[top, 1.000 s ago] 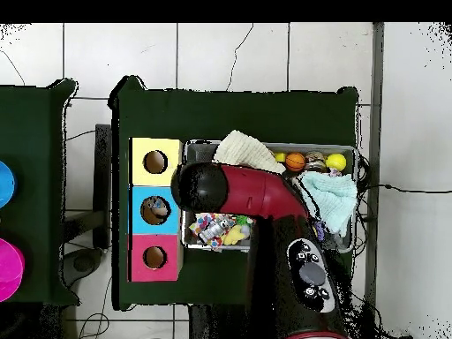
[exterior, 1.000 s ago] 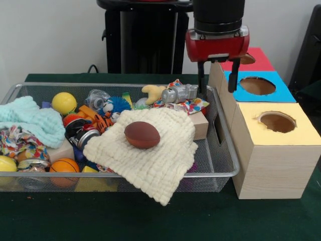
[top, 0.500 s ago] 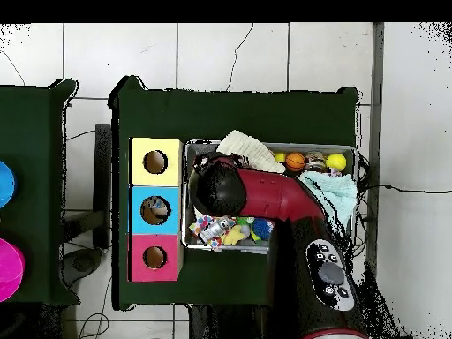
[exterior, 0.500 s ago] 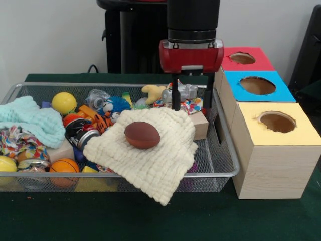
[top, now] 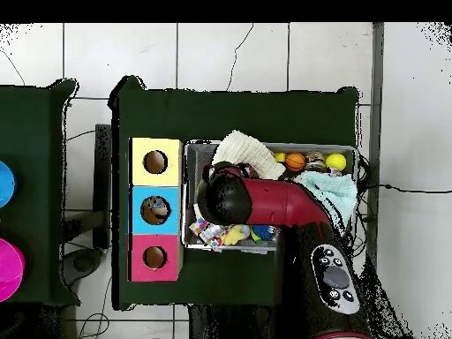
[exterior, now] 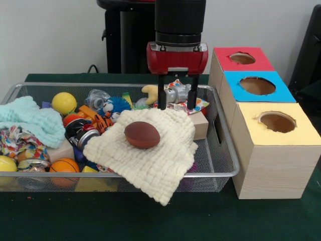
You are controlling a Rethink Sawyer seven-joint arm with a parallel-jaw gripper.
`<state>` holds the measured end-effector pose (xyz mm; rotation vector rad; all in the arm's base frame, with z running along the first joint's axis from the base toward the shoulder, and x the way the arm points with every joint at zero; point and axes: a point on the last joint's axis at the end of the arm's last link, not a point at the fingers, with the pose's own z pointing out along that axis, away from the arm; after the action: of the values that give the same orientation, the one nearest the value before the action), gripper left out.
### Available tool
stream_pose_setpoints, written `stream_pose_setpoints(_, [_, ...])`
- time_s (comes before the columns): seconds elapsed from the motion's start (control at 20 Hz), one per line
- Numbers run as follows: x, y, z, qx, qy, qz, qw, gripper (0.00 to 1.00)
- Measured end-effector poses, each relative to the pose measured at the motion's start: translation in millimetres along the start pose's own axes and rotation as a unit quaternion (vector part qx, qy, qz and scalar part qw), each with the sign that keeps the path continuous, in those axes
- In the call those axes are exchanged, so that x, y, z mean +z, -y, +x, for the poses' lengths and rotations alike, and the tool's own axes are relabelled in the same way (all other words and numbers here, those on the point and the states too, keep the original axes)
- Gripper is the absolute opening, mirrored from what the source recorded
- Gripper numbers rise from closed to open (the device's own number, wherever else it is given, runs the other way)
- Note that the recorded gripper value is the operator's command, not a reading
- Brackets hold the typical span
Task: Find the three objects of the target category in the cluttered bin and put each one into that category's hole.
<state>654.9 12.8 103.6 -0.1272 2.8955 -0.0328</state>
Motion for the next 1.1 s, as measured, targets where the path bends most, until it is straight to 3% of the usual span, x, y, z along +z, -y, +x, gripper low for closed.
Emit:
stream_pose_setpoints(0.4, [6,9,26.6,-0.028,-0.017,0.011,0.9994,1.0])
stream_pose_setpoints(0.8, [12,59,63.5,-0.006,-0.038,0.02,0.9991,1.0])
stream_pose_setpoints(0.85, [13,75,73.6,0.0,-0.044,0.023,0.9988,1.0])
stream_pose_setpoints(1.1, [14,101,90.1,0.009,-0.052,0.029,0.9982,1.0])
